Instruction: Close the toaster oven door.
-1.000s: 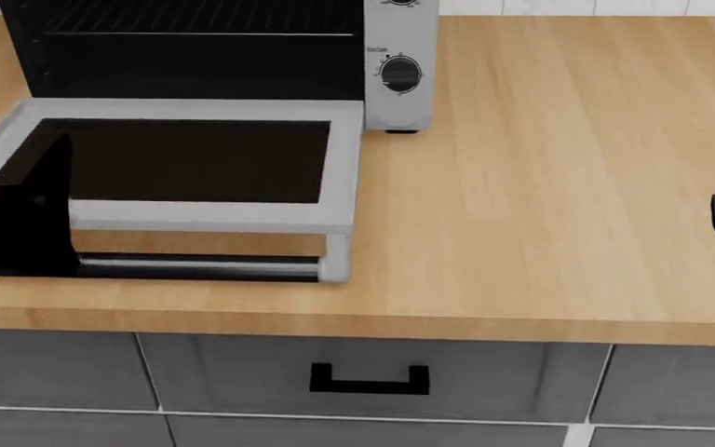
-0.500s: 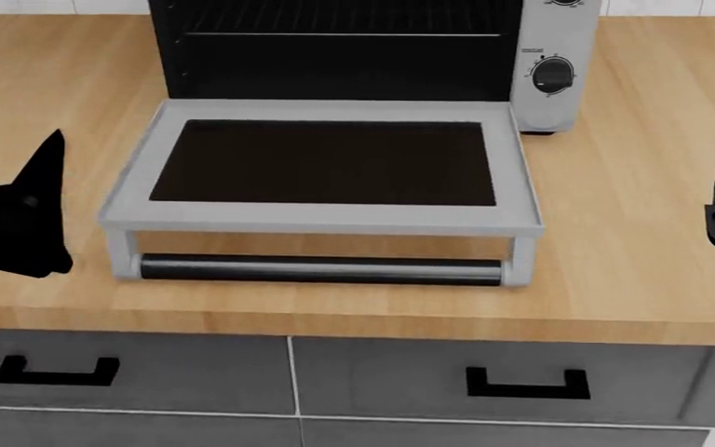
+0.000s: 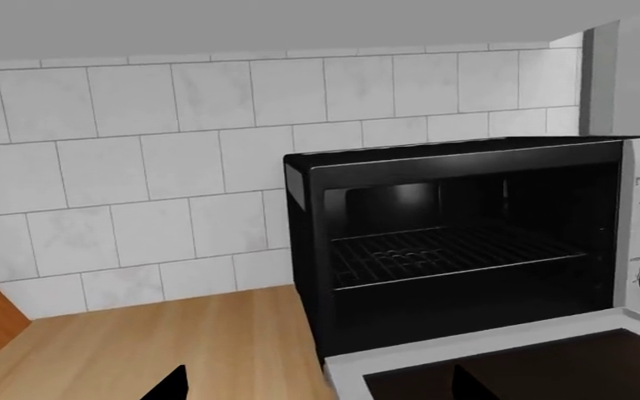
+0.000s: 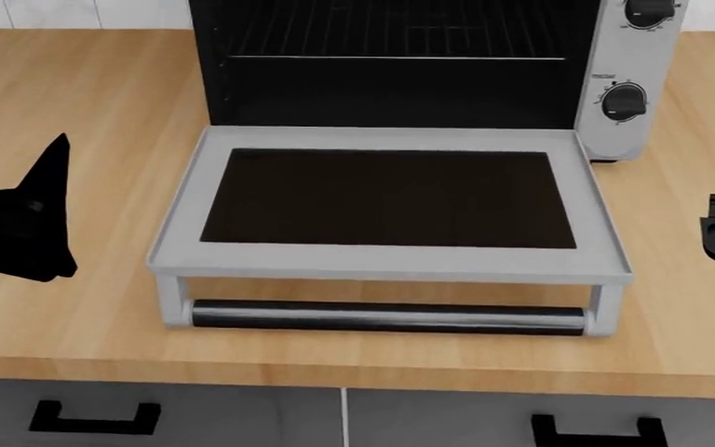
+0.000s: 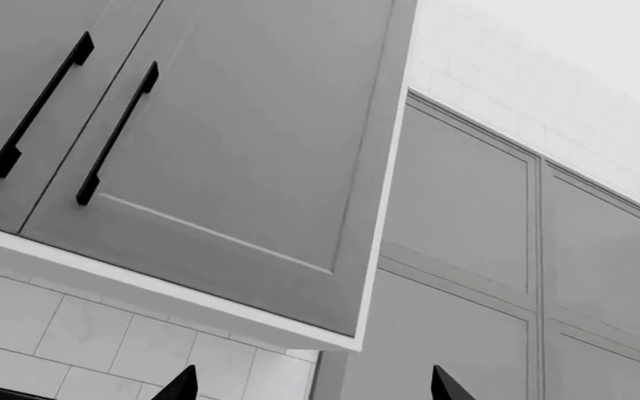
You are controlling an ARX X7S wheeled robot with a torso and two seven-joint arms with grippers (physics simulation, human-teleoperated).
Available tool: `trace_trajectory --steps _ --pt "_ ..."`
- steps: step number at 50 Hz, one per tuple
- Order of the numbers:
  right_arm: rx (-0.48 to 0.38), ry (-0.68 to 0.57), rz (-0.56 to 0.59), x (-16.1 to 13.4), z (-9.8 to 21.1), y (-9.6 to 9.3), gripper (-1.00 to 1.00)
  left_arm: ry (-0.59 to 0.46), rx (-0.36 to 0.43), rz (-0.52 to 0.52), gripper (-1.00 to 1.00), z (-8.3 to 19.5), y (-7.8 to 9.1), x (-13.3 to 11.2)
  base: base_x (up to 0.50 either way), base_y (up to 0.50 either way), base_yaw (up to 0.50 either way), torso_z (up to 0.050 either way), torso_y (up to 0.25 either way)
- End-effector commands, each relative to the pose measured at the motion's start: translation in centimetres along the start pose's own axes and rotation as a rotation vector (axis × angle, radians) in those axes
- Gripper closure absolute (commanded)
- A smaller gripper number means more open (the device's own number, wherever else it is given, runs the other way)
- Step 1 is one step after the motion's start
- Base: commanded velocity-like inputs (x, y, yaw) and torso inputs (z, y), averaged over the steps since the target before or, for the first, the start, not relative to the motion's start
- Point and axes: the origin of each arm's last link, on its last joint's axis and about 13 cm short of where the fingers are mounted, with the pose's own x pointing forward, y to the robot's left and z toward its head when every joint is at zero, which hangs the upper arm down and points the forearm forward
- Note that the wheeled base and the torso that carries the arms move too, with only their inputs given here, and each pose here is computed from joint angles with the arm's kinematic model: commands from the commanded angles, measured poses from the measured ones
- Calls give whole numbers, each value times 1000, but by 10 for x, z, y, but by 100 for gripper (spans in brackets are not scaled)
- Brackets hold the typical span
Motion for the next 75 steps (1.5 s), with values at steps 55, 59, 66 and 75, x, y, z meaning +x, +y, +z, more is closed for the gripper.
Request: trace_trajectory --steps 55,59,66,75 --pt "5 -8 4 -7 6 -4 -100 -365 1317 -487 -100 -23 92 -27 209 0 0 0 0" --pt "3 -8 0 -7 7 -5 -100 -383 1433 -559 -100 -27 98 -27 0 0 0 0 0" --pt "8 -7 -2 -9 6 -5 -100 -335 1594 -683 -100 -28 106 -31 0 0 0 0 0" --pt "10 -7 -11 -13 6 -7 -100 -236 1610 -752 -100 -37 106 -37 0 0 0 0 0"
